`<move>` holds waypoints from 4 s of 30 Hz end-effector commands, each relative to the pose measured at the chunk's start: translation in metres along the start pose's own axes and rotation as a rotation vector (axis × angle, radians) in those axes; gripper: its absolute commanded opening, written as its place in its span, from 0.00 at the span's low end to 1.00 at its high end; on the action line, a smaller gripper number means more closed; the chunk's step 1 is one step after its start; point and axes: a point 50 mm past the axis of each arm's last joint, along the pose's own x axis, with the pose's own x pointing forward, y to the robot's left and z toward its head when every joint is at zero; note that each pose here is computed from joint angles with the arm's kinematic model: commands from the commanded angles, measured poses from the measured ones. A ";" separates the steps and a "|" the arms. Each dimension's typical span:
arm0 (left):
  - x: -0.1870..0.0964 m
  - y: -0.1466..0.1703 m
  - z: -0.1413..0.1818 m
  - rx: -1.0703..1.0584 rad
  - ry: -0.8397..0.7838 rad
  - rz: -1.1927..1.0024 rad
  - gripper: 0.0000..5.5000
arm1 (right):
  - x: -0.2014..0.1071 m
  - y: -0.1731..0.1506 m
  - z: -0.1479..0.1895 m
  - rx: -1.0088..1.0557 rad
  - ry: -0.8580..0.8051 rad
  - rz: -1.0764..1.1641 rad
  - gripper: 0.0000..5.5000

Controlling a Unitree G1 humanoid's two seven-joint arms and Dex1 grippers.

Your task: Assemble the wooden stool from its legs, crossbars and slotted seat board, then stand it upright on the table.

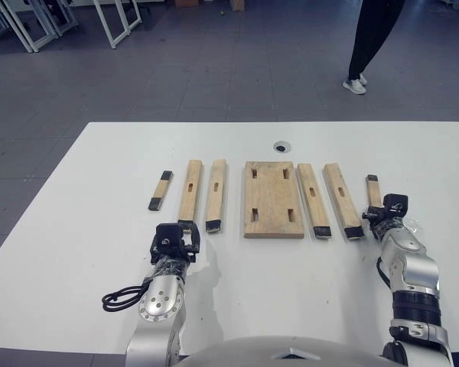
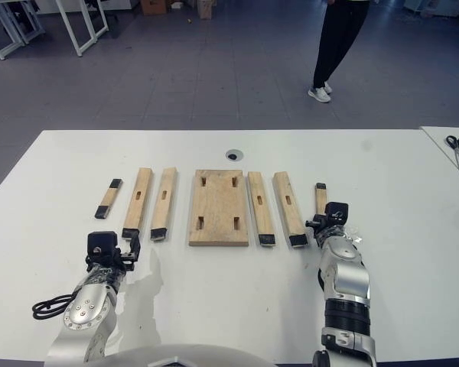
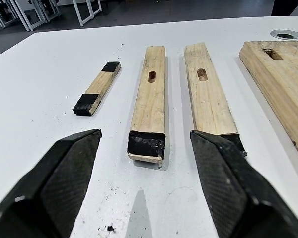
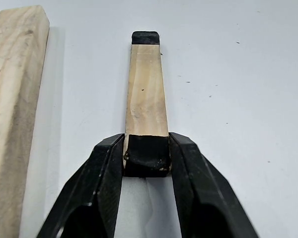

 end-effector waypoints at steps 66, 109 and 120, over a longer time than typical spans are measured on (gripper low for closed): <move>0.115 0.023 0.123 -0.959 -0.018 -1.014 0.08 | -0.095 0.161 0.066 -0.225 -0.434 1.057 0.53; 0.140 0.021 0.069 -0.194 -0.291 -0.151 0.08 | -0.105 0.136 0.020 -0.342 -0.308 0.778 0.88; 0.140 0.017 0.059 -0.211 -0.251 -0.158 0.08 | -0.106 0.137 0.020 -0.344 -0.306 0.780 0.88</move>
